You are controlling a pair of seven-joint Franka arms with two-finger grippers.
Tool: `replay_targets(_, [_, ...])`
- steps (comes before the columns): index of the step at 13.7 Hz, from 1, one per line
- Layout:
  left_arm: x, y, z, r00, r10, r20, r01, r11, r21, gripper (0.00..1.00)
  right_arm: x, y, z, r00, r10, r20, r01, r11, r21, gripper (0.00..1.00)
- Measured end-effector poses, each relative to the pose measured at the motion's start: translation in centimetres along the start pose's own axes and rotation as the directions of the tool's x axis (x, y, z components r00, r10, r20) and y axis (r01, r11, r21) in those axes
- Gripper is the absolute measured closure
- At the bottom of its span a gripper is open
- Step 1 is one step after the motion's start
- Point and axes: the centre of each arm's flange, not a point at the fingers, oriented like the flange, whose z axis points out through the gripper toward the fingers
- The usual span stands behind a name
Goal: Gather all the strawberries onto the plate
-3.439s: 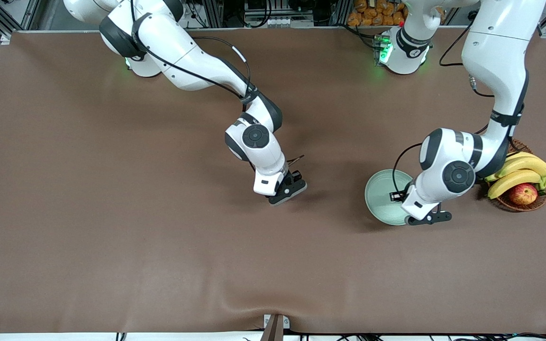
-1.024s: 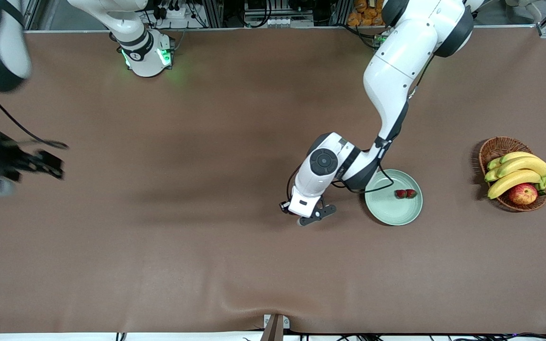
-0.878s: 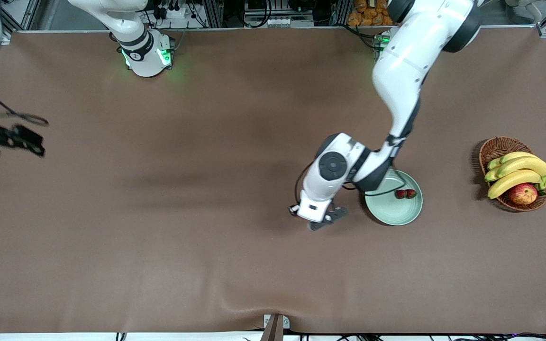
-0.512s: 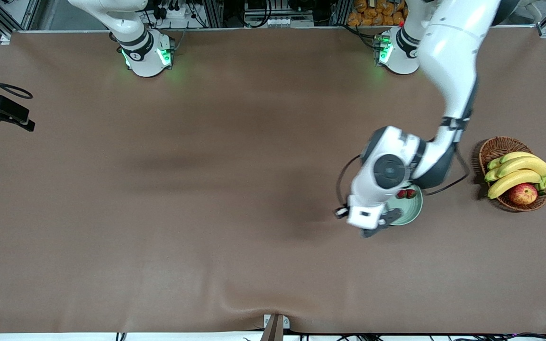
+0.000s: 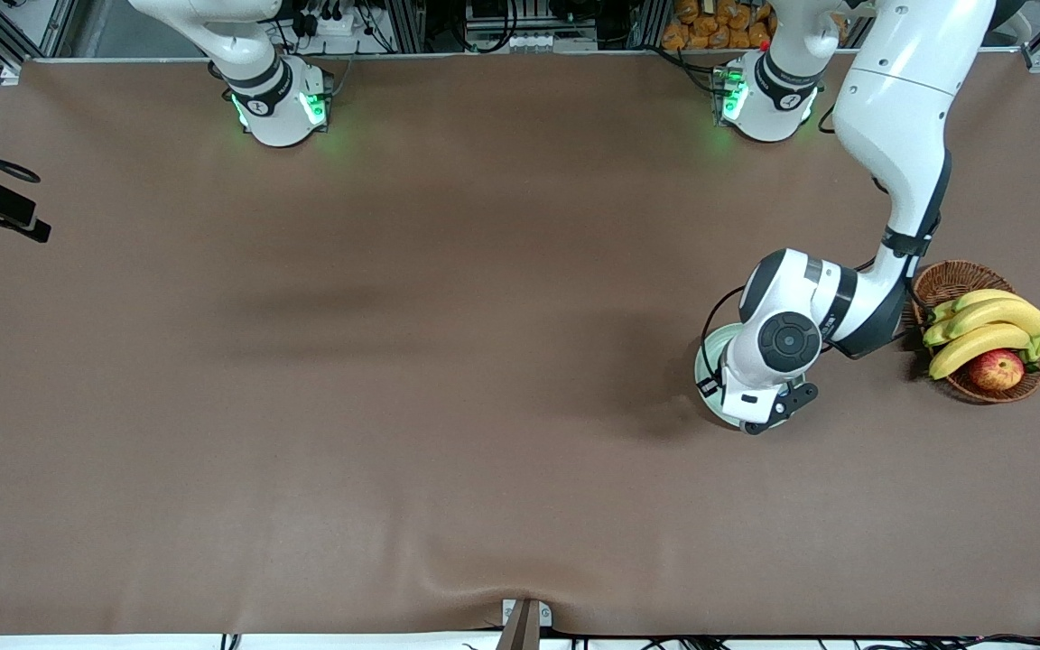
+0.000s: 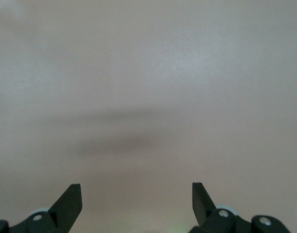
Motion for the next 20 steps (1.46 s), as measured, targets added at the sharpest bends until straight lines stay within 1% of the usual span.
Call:
replay_targets(1, [0.2,0.1,-1.5,1.000,0.000,-0.018,0.000,1.000,-0.017,0.40,0.0,-0.1,0.0,1.000,-0.001,0.000,0.001,1.000,-0.001,0.00])
replay_targets(3, [0.6,0.0,-6.4,0.998,0.007,-0.063,-0.010,0.999,-0.045,0.22,0.0,0.1,0.0,1.000,0.000,0.000,0.001,1.000,-0.022,0.00])
replay_targets(4, [0.8,-0.4,-9.8,0.996,0.026,-0.080,-0.029,0.999,-0.043,0.10,0.0,0.3,0.0,1.000,0.001,0.001,-0.001,0.999,-0.037,0.00])
replay_targets(5, [0.9,-1.0,-13.7,0.994,0.045,-0.099,-0.049,0.998,-0.042,0.01,0.0,0.3,0.0,1.000,0.002,0.001,-0.002,0.999,-0.043,0.00])
replay_targets(8, [0.8,-4.1,-25.2,0.982,0.088,-0.164,-0.098,0.994,-0.054,0.00,-0.1,0.3,0.0,1.000,0.001,0.002,-0.001,0.999,-0.045,0.00])
replay_targets(10, [0.5,-7.1,-30.3,0.974,0.121,-0.193,-0.136,0.988,-0.069,0.00,-0.1,0.0,-0.1,1.000,-0.004,0.002,0.004,0.999,-0.046,0.00])
replay_targets(13, [1.4,-12.7,-34.4,0.963,0.199,-0.184,-0.219,0.971,-0.096,0.00,-0.2,-0.3,-0.3,1.000,-0.009,-0.003,0.009,0.999,-0.046,0.00])
replay_targets(15, [1.8,-15.7,-36.3,0.947,0.269,-0.173,-0.288,0.953,-0.092,0.00,-0.4,-0.7,-0.5,1.000,-0.018,-0.006,0.018,0.999,-0.046,0.00])
replay_targets(18, [1.4,-18.6,-39.4,0.905,0.381,-0.191,-0.399,0.915,-0.065,0.00,-0.4,-1.5,-0.5,0.999,-0.031,-0.006,0.031,0.998,-0.047,0.00])
replay_targets(20, [0.9,-21.6,-40.7,0.877,0.450,-0.166,-0.464,0.884,-0.052,0.00,-0.4,-2.0,-0.5,0.999,-0.040,-0.006,0.040,0.998,-0.048,0.00])
